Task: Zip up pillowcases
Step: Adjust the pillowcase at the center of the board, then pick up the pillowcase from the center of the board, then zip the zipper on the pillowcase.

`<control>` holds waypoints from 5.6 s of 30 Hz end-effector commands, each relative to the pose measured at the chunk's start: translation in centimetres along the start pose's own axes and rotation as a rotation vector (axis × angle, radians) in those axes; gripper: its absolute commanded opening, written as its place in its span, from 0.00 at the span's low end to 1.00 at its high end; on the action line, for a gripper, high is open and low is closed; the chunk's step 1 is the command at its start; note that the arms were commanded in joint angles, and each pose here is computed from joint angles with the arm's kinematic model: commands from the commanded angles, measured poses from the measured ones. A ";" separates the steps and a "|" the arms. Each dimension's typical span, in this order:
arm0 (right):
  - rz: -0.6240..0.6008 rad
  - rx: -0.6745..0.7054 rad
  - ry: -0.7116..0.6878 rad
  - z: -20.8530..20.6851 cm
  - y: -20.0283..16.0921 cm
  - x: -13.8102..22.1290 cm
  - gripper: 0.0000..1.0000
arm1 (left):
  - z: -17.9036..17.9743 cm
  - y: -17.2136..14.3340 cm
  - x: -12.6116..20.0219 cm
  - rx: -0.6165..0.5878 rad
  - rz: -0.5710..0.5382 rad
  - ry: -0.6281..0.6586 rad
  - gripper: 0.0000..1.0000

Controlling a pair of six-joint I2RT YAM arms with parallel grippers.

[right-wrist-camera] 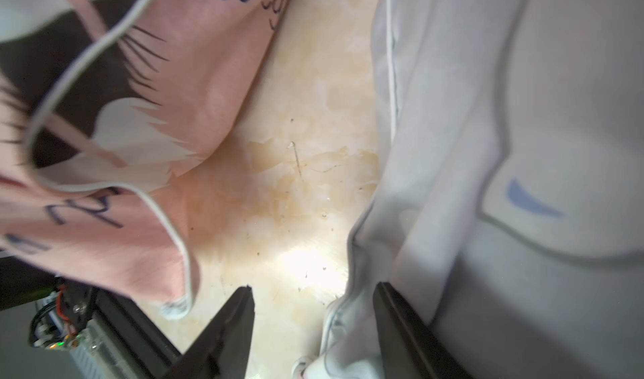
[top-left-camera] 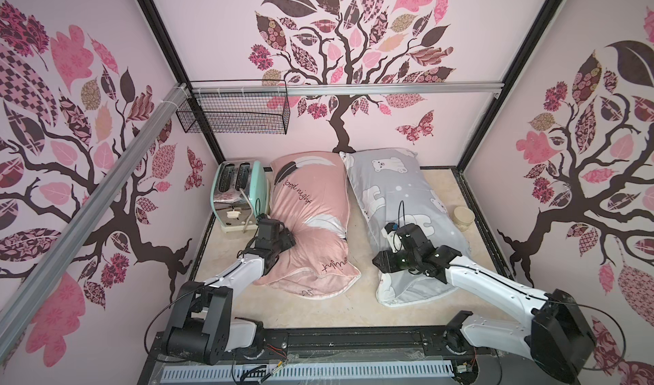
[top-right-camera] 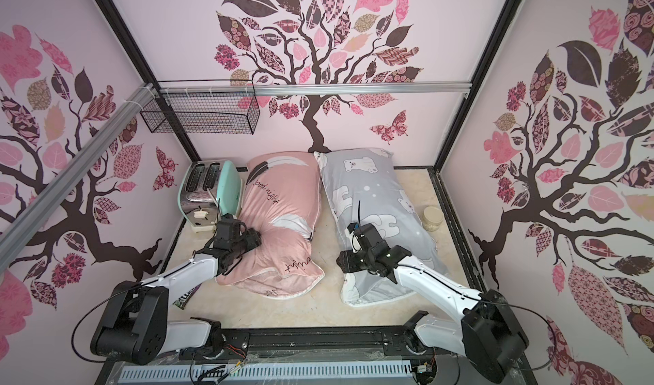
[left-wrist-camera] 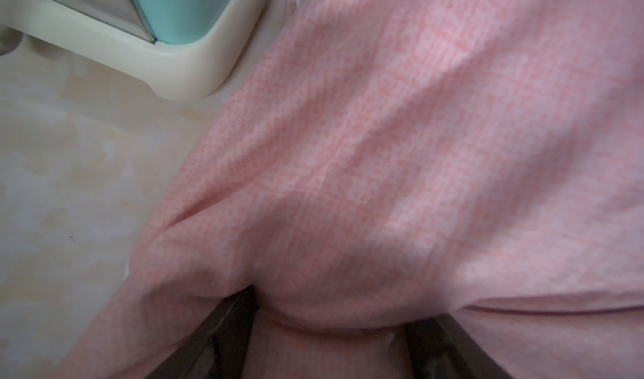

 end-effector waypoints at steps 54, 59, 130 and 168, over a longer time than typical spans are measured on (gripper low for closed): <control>0.258 -0.387 0.439 4.2 -2.9 -5.5 0.42 | 2.4 -2.9 0.1 0.005 0.083 0.067 0.64; 0.278 -0.396 0.459 4.2 -3.4 -5.8 0.43 | 2.4 -2.8 0.2 0.011 0.077 0.065 0.63; 0.019 -0.199 -0.093 1.7 -2.4 -1.6 0.00 | -19.5 -12.8 11.4 -0.076 0.221 -0.608 0.17; -0.027 -0.229 -0.107 1.3 -1.7 -1.3 0.00 | -26.4 -15.4 11.8 0.062 0.277 -0.905 0.00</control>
Point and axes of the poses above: each gripper's point midway between its finger pads, its own x axis back along the fingers, its own z axis along the line the jaws close on, y = z × x, the point moved 1 cm from there along x, back along the fingers, and after that the axes turned 13 degrees about -x, right-handed, at the moved point
